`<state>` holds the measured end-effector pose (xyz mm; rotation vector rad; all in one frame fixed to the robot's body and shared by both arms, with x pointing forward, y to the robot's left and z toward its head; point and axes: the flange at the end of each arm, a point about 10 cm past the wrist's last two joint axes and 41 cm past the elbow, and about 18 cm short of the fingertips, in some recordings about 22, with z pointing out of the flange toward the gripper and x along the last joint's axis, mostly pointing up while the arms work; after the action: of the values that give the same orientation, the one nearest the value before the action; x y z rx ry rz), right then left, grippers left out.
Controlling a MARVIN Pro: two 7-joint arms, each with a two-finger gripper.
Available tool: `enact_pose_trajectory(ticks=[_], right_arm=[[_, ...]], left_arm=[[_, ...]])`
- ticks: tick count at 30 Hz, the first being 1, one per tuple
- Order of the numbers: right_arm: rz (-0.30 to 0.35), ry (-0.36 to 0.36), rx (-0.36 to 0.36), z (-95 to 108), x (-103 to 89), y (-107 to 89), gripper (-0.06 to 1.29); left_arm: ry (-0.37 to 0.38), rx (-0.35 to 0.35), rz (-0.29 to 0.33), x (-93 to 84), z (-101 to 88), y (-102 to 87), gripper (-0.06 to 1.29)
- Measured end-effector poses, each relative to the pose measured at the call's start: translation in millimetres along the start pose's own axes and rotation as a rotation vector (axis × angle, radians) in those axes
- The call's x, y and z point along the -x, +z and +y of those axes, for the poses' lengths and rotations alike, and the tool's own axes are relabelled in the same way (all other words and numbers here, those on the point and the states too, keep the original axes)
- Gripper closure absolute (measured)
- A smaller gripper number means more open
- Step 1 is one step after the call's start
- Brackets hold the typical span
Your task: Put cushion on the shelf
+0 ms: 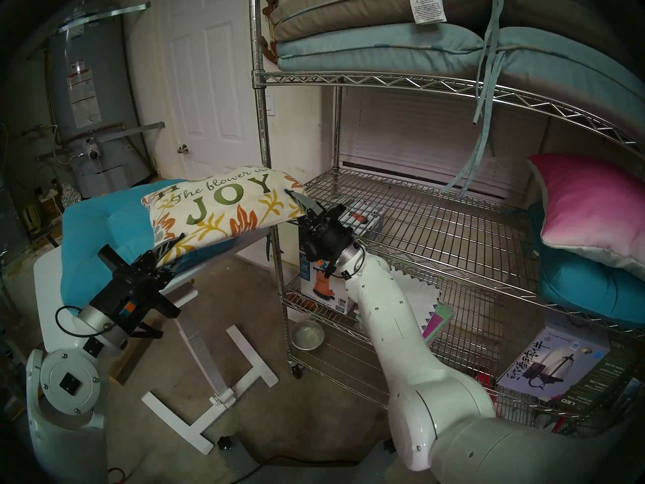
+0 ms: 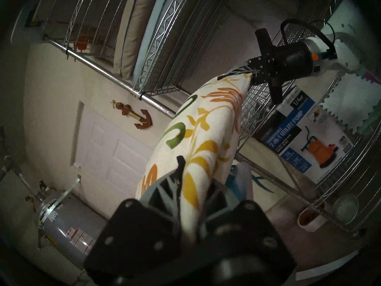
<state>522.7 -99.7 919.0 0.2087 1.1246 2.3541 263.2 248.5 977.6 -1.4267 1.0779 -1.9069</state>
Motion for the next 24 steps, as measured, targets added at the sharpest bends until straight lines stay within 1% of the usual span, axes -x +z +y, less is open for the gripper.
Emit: enact_pose_trajectory(ticks=[7,10,12,14,15,24], right_arm=[[-0.021,-0.029,-0.019,13.6,5.5,-26.4,1.23],[-0.025,-0.043,-0.025,19.9,7.2,-34.4,1.23],[-0.026,-0.060,-0.032,28.1,9.0,-42.5,1.23],[-0.026,-0.064,-0.033,29.8,9.2,-43.9,1.23],[-0.027,-0.076,-0.036,35.0,9.8,-48.1,1.23],[-0.038,-0.140,-0.026,59.8,10.5,-66.1,1.23]], left_arm=[[-0.017,0.042,0.041,-10.3,8.8,6.4,1.12],[-0.023,0.057,0.055,-13.9,12.0,8.3,1.12],[-0.029,0.073,0.070,-17.6,15.4,10.1,1.12],[-0.030,0.076,0.073,-18.4,16.1,10.5,1.12],[-0.033,0.085,0.081,-20.6,17.8,11.5,1.12],[-0.046,0.115,0.126,-30.5,23.7,15.6,1.12]])
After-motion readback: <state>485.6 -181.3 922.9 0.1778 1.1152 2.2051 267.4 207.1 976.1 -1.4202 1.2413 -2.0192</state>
